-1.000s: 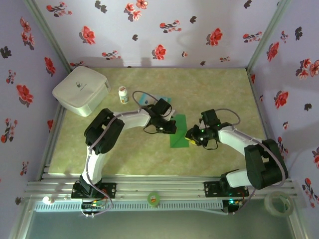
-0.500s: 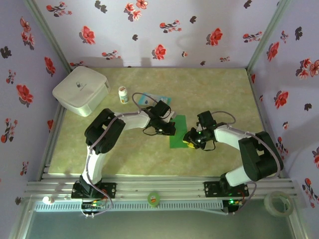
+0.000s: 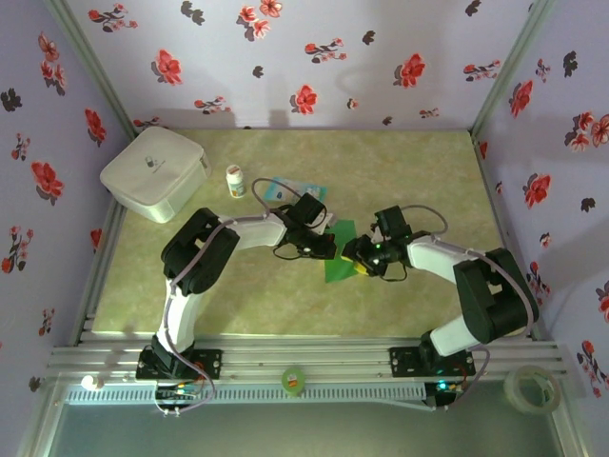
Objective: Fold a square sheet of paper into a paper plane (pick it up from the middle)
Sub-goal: Turn over the paper at the center of the table.
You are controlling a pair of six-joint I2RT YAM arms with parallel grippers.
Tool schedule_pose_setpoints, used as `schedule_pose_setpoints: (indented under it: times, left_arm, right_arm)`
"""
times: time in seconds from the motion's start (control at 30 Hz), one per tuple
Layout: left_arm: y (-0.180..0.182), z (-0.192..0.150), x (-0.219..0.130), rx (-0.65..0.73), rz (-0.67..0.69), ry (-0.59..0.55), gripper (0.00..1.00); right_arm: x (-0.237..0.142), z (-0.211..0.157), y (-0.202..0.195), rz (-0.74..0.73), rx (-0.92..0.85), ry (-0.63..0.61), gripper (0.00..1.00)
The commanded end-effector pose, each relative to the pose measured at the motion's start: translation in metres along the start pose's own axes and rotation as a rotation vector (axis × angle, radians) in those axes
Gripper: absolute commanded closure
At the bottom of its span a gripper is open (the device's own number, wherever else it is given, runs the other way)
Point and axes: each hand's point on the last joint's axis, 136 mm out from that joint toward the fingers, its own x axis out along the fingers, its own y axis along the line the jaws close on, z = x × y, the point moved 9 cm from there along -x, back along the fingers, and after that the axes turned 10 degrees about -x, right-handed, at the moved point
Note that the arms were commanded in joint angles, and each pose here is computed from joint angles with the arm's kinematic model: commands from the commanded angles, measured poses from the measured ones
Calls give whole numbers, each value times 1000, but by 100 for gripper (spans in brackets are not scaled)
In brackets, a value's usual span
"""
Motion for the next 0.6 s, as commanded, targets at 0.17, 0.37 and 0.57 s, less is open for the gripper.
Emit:
schedule_pose_setpoints:
  times: [0.17, 0.37, 0.57]
  left_arm:
    - [11, -18, 7, -40, 66, 54, 100]
    - [9, -18, 7, -41, 62, 50, 100]
    - [5, -15, 4, -40, 47, 34, 100]
  right_arm:
    - [-1, 28, 4, 80, -40, -65, 50]
    - [3, 35, -4, 121, -8, -79, 55]
    - [7, 37, -14, 131, 14, -89, 60]
